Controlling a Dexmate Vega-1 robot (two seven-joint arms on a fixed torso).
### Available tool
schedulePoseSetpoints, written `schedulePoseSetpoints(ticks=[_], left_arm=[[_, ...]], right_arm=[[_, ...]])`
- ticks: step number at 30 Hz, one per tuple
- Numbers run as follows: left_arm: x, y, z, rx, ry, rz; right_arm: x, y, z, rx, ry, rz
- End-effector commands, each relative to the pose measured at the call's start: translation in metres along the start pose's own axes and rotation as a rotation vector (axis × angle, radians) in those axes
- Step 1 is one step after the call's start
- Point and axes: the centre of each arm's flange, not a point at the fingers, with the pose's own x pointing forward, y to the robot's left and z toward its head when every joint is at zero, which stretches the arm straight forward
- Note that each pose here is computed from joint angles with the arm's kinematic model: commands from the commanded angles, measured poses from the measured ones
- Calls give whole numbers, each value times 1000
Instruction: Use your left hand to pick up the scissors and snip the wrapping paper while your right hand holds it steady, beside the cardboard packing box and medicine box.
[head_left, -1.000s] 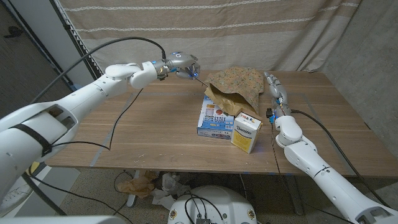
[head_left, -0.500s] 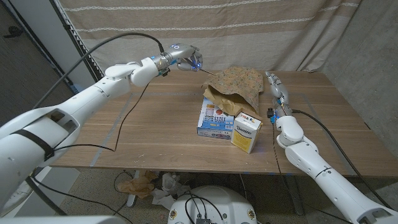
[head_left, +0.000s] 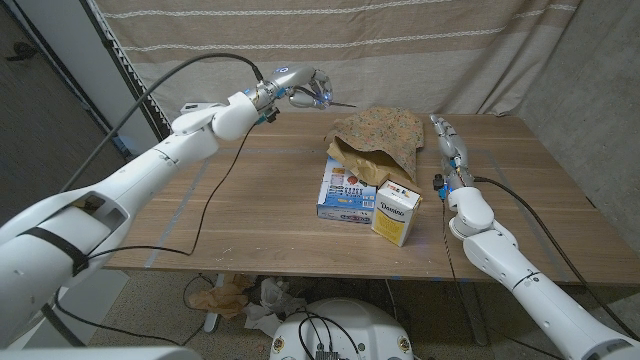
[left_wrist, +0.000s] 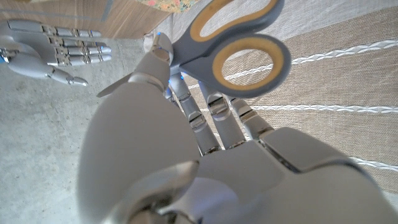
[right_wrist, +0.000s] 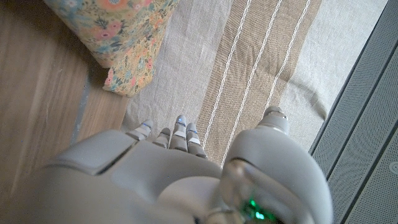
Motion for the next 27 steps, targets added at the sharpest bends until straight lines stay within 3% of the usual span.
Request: schedulePoseSetpoints(ticks=[1, 20, 27], left_arm=[[-8, -6, 15, -192, 55, 141], [-17, -32, 31, -516, 159, 385], [-17, -48, 38, -670, 180, 469]], right_arm=[[-1, -3, 2, -2, 1, 26], [3, -2, -5, 18, 15, 49], [4, -4, -3, 14, 10, 46]])
